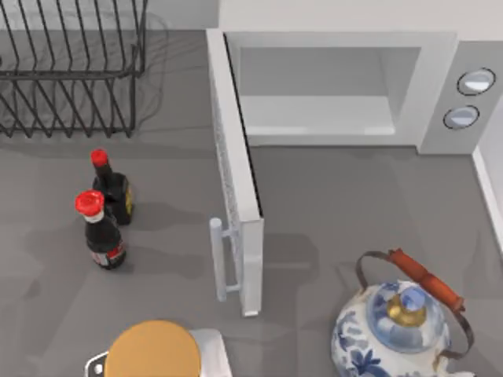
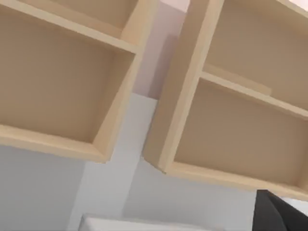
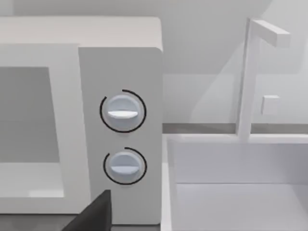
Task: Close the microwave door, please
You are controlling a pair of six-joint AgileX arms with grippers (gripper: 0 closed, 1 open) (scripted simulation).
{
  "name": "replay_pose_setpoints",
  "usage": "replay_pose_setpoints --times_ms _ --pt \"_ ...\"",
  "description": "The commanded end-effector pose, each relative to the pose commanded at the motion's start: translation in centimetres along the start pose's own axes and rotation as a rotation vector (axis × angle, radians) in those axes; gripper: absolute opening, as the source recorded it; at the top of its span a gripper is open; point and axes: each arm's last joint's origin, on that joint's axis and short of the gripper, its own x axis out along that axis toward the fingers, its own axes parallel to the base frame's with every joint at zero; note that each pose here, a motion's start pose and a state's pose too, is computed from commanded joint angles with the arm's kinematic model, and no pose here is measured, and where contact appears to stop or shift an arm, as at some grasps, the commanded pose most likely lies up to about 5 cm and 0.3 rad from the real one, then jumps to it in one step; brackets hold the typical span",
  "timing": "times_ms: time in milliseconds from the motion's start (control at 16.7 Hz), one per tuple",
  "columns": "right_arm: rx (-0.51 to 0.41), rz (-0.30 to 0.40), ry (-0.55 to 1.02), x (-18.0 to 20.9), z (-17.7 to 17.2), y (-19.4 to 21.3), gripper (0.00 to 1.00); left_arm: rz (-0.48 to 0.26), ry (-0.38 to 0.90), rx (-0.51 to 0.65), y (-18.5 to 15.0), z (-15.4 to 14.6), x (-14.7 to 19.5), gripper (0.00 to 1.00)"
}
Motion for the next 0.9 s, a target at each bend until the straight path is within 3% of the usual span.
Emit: replay_pose_setpoints --times_ms 240,480,720,900 --pt "0.000 0.000 0.000 0.0 0.0 0.0 1.00 -0.359 -0.107 -0.362 -4.7 11.9 -0.4 0.00" --pt "0.000 0.000 0.000 0.0 0.0 0.0 1.00 -0.790 -0.137 -0.840 -5.9 24.7 -2.3 0.00" --pt "0.000 0.000 0.000 0.0 0.0 0.0 1.00 -1.260 -0.063 -1.403 -1.6 34.9 -3.1 0.00" --pt "0.000 0.000 0.000 0.0 0.0 0.0 1.00 -1.617 0.061 -1.852 4.3 38.7 -1.4 0.00"
